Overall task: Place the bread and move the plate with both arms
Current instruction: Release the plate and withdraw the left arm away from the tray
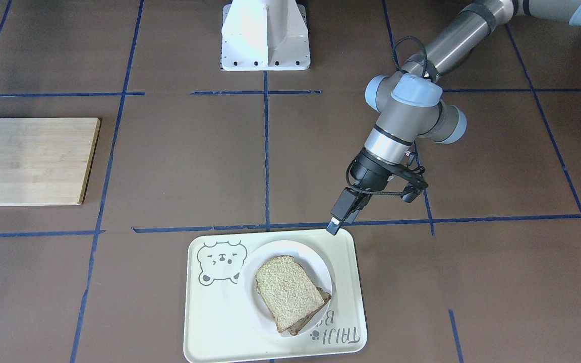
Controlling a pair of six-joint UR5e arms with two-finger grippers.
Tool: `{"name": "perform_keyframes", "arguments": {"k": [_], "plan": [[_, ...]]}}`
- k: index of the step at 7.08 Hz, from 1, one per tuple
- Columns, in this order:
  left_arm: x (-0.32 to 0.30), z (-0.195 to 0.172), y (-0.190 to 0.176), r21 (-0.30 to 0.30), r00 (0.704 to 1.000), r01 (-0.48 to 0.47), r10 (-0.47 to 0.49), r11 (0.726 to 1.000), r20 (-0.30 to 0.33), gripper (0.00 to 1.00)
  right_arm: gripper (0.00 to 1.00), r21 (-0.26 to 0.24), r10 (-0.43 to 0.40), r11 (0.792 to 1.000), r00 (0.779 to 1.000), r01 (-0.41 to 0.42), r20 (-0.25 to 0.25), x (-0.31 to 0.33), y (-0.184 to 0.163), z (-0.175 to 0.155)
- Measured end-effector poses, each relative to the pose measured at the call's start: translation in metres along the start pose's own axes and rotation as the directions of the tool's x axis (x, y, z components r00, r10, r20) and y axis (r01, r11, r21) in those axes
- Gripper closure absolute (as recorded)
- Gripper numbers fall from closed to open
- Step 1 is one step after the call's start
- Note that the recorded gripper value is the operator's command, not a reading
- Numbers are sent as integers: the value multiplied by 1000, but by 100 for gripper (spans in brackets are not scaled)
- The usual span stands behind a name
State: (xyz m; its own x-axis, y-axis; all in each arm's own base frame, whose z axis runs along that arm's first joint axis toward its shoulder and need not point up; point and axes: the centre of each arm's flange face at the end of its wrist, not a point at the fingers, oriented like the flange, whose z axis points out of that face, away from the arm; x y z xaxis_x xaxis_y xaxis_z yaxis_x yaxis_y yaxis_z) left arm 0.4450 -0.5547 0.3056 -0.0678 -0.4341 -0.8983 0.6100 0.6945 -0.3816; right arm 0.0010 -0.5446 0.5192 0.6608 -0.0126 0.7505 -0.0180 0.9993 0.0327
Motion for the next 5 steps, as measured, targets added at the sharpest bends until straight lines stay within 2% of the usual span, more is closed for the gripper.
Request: {"name": "perform_keyframes", "arguments": {"k": [1, 2, 3, 4, 5], "plan": [[-16, -36, -33, -8, 994, -93, 93, 996, 59, 0, 0, -2, -1, 1000, 1000, 1, -1, 2, 2, 1], [-38, -68, -66, -16, 973, -196, 197, 980, 119, 0, 0, -2, -1, 1000, 1000, 1, -3, 4, 3, 1], [-70, -98, -105, -24, 928, -325, 324, 945, 185, 0, 0, 3, 1, 1000, 1000, -1, -5, 7, 5, -1], [-102, -125, -144, -43, 868, -436, 433, 899, 244, 0, 0, 7, 8, 1000, 1000, -8, -6, 12, 8, -4], [-127, -154, -185, -83, 811, -510, 511, 856, 286, 0, 0, 6, 10, 1000, 1000, -10, -8, 21, 13, -4]]}}
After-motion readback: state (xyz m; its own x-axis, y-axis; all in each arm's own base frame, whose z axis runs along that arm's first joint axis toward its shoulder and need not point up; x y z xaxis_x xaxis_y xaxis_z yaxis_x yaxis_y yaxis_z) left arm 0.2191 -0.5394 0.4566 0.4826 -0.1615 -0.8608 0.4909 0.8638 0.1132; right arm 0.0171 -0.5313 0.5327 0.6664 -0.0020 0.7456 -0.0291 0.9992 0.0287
